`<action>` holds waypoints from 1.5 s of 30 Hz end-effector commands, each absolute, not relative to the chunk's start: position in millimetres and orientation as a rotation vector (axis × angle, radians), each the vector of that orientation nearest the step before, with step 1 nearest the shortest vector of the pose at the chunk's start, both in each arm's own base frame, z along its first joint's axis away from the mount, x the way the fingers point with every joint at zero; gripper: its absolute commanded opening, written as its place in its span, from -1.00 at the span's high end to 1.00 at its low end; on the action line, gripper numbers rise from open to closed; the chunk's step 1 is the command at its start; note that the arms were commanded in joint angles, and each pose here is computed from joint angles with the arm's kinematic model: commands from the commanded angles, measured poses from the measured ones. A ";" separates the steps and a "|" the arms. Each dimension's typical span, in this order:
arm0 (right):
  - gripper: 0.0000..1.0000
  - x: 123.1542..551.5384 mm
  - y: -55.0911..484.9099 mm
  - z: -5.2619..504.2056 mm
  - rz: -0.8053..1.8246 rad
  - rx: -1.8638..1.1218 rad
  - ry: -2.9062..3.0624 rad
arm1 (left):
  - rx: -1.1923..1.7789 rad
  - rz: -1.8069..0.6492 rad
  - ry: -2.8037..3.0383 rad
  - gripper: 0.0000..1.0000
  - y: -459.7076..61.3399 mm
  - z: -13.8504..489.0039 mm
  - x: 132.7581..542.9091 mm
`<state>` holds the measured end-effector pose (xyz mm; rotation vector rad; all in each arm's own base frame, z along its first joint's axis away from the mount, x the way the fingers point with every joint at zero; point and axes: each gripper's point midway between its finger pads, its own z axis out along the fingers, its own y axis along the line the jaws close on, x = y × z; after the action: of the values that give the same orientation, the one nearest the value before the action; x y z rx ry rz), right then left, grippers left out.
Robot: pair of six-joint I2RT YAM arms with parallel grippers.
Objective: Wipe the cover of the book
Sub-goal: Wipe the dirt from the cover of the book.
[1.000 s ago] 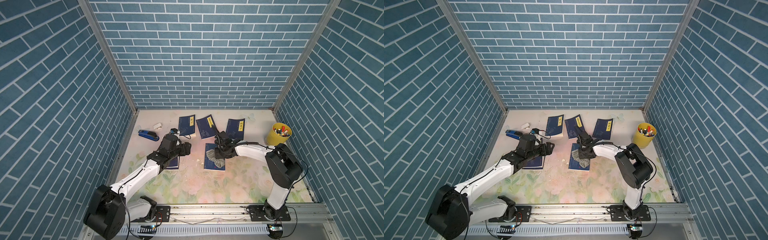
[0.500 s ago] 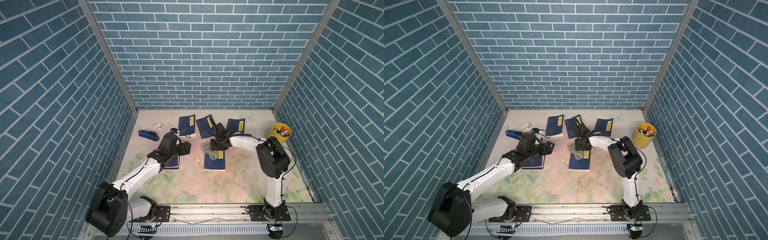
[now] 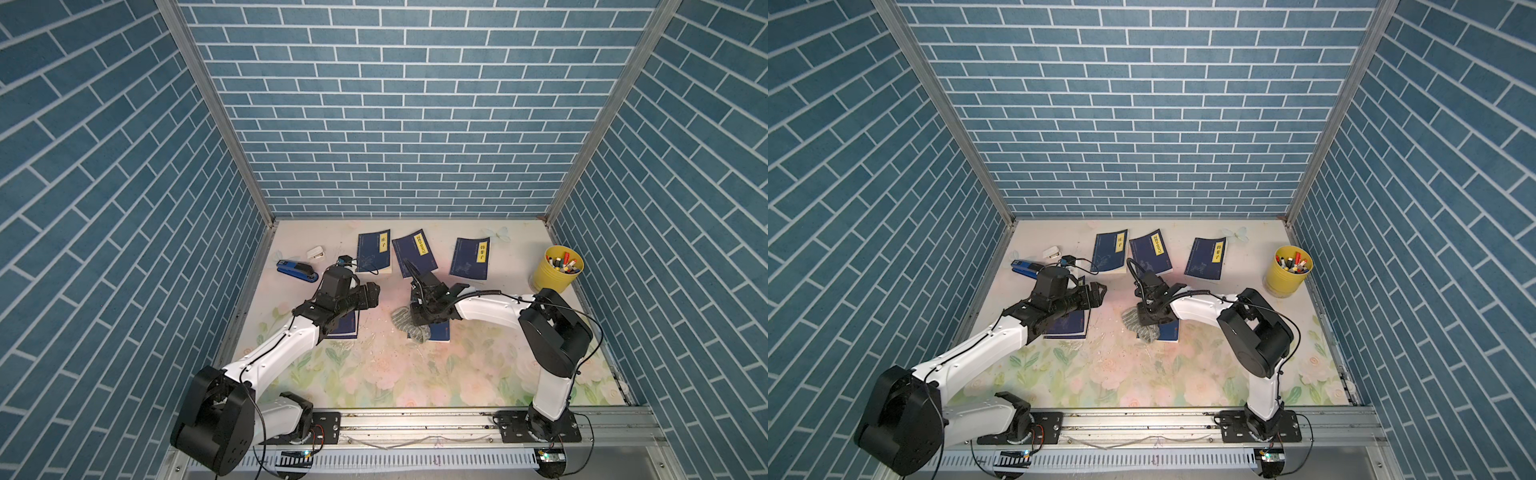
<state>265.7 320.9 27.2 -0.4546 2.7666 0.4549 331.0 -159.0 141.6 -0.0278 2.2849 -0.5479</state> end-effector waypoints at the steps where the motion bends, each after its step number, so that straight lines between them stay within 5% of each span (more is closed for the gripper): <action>1: 1.00 234.0 263.0 -29.2 0.190 -0.345 3.025 | -0.020 -0.542 2.256 -0.77 -157.2 152.8 336.6; 9: 1.00 291.7 282.5 -12.6 0.204 -0.375 2.973 | -0.029 -0.539 2.258 -0.77 -155.1 153.1 336.5; 22: 1.00 192.6 253.9 -30.5 0.122 -0.388 3.048 | -0.046 -0.546 2.250 -0.77 -156.7 153.6 344.2; 38: 1.00 331.1 273.3 -20.8 0.244 -0.330 2.984 | -0.069 -0.557 2.254 -0.77 -151.8 147.6 332.1; 45: 1.00 277.7 262.9 -23.9 0.194 -0.374 3.025 | -0.075 -0.527 2.250 -0.77 -147.3 149.4 332.2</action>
<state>357.7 309.2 29.7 -0.2904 2.7490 0.4621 331.8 -153.1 149.2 -0.0590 2.2556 -0.5504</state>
